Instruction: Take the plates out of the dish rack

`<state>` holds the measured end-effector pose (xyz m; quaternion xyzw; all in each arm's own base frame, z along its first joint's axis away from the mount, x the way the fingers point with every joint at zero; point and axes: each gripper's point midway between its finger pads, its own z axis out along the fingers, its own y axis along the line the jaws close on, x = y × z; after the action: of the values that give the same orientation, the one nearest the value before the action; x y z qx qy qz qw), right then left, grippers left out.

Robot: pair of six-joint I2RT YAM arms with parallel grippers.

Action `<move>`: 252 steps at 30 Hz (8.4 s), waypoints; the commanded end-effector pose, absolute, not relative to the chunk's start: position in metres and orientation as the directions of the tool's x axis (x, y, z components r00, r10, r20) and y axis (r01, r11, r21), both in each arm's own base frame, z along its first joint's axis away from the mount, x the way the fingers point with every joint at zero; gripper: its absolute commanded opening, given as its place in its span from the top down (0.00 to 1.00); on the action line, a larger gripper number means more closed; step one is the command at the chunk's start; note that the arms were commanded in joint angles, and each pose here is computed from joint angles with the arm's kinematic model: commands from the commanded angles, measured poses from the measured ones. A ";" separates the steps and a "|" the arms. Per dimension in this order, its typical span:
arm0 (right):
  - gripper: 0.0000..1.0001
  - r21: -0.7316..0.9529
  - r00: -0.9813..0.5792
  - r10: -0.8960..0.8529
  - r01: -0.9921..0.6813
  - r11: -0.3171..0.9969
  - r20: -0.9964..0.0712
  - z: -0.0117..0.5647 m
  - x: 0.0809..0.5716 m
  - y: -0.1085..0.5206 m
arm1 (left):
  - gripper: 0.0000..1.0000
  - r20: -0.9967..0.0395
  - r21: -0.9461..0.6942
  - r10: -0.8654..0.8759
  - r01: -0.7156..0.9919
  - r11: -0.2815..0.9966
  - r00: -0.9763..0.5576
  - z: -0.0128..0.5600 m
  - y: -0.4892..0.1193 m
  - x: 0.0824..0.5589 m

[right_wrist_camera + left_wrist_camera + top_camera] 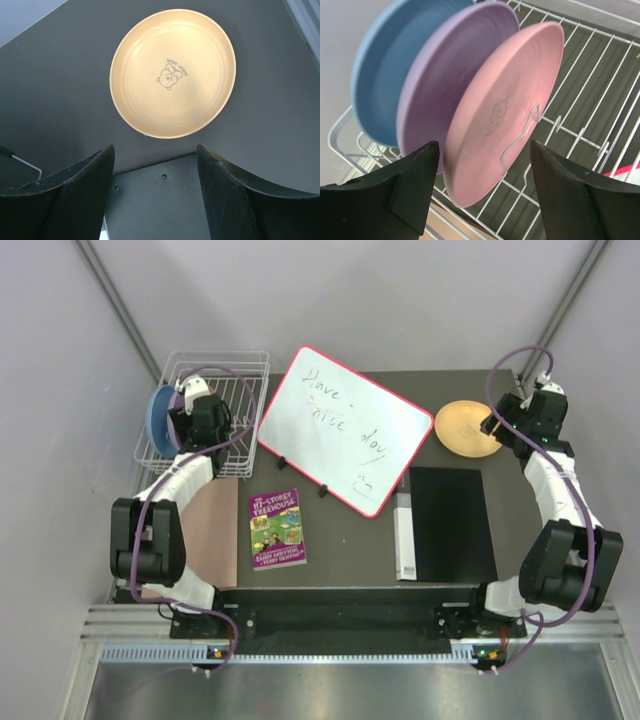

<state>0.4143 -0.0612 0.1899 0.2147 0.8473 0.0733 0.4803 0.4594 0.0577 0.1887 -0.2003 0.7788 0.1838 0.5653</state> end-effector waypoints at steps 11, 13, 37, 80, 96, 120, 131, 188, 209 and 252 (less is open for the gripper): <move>0.33 0.320 -0.450 0.407 0.257 0.912 -0.795 0.192 0.412 -0.057 | 0.68 -0.957 0.050 -0.112 -0.535 0.843 -0.266 0.188 0.064 0.472; 0.33 0.320 -0.454 0.407 0.259 0.911 -0.793 0.191 0.412 -0.057 | 0.82 -0.957 0.051 -0.111 -0.534 0.844 -0.267 0.187 0.065 0.469; 0.33 0.308 -0.469 0.392 0.248 0.919 -0.792 0.187 0.409 -0.048 | 1.00 -0.975 0.223 0.125 -0.787 0.575 -0.184 0.247 0.063 0.425; 0.12 0.557 -0.505 0.285 -0.549 0.623 -0.815 0.282 0.387 0.219 | 1.00 -0.736 -0.658 -0.528 0.265 0.705 -0.423 0.303 -0.245 0.388; 0.47 0.538 -0.501 0.262 -0.553 0.636 -0.825 0.269 0.400 0.222 | 1.00 -0.715 -0.679 -0.510 0.301 0.670 -0.479 0.295 -0.251 0.369; 1.00 0.365 -0.140 0.350 -0.105 0.925 -0.926 0.342 0.396 0.053 | 0.01 -0.884 -0.425 -0.374 0.147 0.893 -0.280 0.282 -0.181 0.376; 1.00 0.402 -0.225 0.450 0.231 0.886 -0.864 0.275 0.424 -0.078 | 0.01 -0.969 -0.231 -0.238 -0.098 0.968 -0.071 0.305 -0.102 0.365; 0.26 0.367 -0.315 0.449 0.287 0.885 -0.836 0.236 0.412 -0.085 | 0.02 -0.992 -0.028 -0.084 -0.490 0.871 -0.094 0.283 0.040 0.408; 0.27 0.394 -0.396 0.415 0.136 0.909 -0.819 0.231 0.410 -0.037 | 0.40 -0.959 0.035 -0.140 -0.592 0.805 -0.247 0.216 0.106 0.458; 0.27 0.387 -0.407 0.399 0.116 0.915 -0.822 0.229 0.403 -0.027 | 1.00 -0.983 0.185 0.116 -0.821 0.540 -0.145 0.289 0.093 0.399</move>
<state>0.4053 -0.0309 0.2050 0.1759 0.8427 0.1380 0.4898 0.4023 0.1068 0.2392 -0.2341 0.7004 0.4212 0.5265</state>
